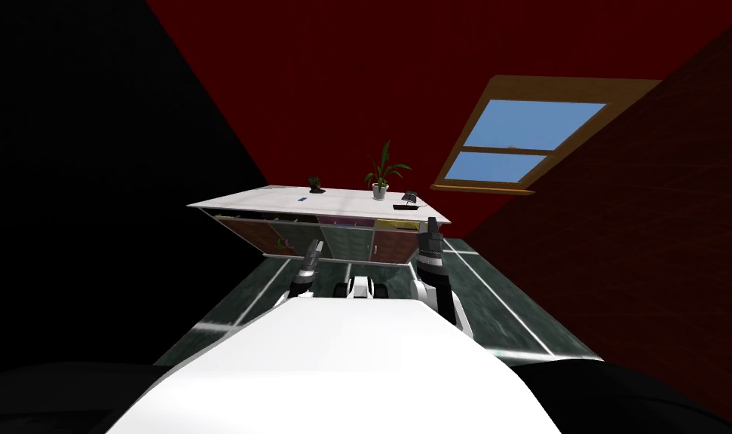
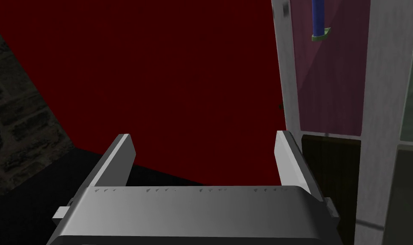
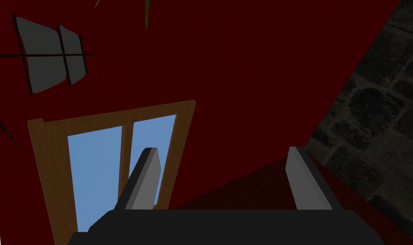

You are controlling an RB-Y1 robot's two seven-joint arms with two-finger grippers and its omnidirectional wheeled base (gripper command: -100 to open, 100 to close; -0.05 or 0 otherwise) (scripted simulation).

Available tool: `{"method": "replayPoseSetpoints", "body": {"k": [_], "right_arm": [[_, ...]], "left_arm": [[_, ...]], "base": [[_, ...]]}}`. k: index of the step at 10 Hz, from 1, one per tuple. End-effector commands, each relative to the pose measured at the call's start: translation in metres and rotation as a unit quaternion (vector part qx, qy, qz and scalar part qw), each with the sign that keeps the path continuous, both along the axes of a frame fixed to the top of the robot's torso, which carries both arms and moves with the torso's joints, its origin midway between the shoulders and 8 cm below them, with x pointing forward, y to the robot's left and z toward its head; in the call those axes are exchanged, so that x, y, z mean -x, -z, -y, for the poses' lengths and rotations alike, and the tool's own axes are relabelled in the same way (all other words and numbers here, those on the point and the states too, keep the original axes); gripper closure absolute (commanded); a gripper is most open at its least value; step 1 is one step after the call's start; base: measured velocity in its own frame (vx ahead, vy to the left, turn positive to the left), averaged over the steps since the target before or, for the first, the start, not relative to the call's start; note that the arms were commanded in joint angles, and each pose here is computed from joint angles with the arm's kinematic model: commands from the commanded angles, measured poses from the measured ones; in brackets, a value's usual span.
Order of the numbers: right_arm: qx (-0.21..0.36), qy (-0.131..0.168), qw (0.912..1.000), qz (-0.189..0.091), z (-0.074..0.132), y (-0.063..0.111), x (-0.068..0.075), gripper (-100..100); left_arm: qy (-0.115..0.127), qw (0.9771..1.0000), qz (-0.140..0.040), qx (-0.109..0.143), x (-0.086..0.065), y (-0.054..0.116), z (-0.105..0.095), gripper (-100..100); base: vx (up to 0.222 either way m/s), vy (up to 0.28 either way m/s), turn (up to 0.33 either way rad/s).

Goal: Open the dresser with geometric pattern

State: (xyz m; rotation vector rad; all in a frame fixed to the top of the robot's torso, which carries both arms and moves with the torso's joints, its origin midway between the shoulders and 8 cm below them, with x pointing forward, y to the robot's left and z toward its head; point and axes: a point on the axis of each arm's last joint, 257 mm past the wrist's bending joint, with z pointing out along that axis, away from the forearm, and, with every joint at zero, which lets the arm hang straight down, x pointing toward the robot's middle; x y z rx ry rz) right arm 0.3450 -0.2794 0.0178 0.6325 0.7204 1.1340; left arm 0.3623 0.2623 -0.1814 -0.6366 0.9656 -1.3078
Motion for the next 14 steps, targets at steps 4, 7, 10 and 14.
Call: {"method": "replayPoseSetpoints", "body": {"k": [4, 7, 10, 14], "right_arm": [[0.0, 0.0, 1.0, 0.0, 0.0, 0.0, 0.0, 0], [0.0, 0.0, 1.0, 0.0, 0.0, 0.0, 0.0, 0], [0.0, 0.0, 1.0, 0.0, 0.0, 0.0, 0.0, 0], [0.0, 0.0, 1.0, 0.0, 0.0, 0.0, 0.0, 0]], "left_arm": [[0.0, 0.9999, -0.004, 0.011, 0.01, 0.032, -0.001, -100], [-0.003, 0.9997, -0.006, 0.026, 0.016, 0.048, 0.002, -100], [-0.01, 0.9986, -0.005, 0.052, 0.021, 0.061, 0.012, -100], [-0.024, 0.9951, -0.001, 0.096, 0.022, 0.067, 0.03, -100]], "base": [[0.159, 0.019, -0.031], [0.152, 0.02, -0.032], [0.126, 0.009, -0.023], [0.078, 0.01, -0.013]]}}
